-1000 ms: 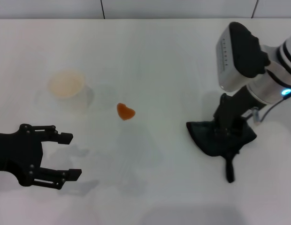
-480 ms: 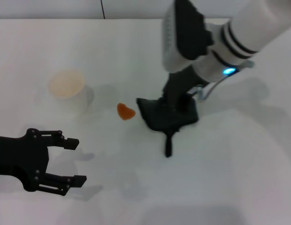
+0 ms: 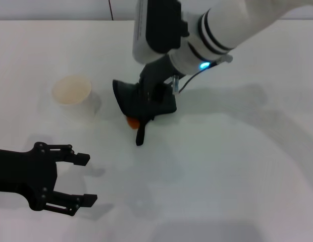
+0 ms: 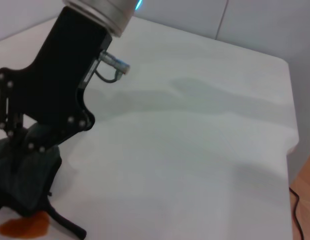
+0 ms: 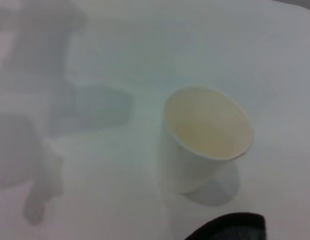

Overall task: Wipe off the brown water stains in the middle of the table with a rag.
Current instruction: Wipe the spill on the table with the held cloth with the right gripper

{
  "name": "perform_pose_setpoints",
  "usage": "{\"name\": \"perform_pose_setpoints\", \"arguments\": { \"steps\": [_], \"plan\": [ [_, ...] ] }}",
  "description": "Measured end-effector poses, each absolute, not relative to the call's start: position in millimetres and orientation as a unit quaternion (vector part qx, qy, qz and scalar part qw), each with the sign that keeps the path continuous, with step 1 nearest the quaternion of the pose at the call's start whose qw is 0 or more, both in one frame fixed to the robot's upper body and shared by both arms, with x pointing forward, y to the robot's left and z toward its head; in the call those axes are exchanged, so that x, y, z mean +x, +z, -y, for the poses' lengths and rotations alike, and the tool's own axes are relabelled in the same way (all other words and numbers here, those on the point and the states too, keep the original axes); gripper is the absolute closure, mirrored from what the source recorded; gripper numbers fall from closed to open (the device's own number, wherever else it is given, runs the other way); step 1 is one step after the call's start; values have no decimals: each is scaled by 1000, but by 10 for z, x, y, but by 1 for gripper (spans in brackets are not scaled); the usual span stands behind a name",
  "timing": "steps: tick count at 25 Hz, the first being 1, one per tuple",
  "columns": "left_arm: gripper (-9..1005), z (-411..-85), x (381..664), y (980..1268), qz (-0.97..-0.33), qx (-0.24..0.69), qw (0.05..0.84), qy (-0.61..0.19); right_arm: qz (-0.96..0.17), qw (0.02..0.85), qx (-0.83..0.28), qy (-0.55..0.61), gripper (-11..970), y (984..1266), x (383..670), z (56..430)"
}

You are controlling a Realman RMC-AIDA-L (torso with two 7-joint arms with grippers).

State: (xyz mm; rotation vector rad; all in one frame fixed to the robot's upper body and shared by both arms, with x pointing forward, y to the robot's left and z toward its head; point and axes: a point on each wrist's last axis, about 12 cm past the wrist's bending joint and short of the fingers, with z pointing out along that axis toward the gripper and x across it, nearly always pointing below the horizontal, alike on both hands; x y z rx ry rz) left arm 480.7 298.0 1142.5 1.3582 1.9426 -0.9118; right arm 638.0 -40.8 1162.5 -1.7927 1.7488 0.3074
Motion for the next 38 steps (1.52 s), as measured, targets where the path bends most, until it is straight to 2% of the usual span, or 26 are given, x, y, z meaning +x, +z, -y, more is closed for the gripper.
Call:
{"name": "perform_pose_setpoints", "arguments": {
  "steps": [10,21,38],
  "plan": [
    [121,-2945,4816,11427,-727,516,294,-345,-670,259,-685,117,893,11348,6176,411],
    [121,-2909,4808,11425,-721,519,295,-352,-633,246,-717,159,894,11295,5815,217],
    [121,-2757,4832,11468,-697,533,300,-373,-669,310,-672,74,894,11126,6194,431]
  ]
}}
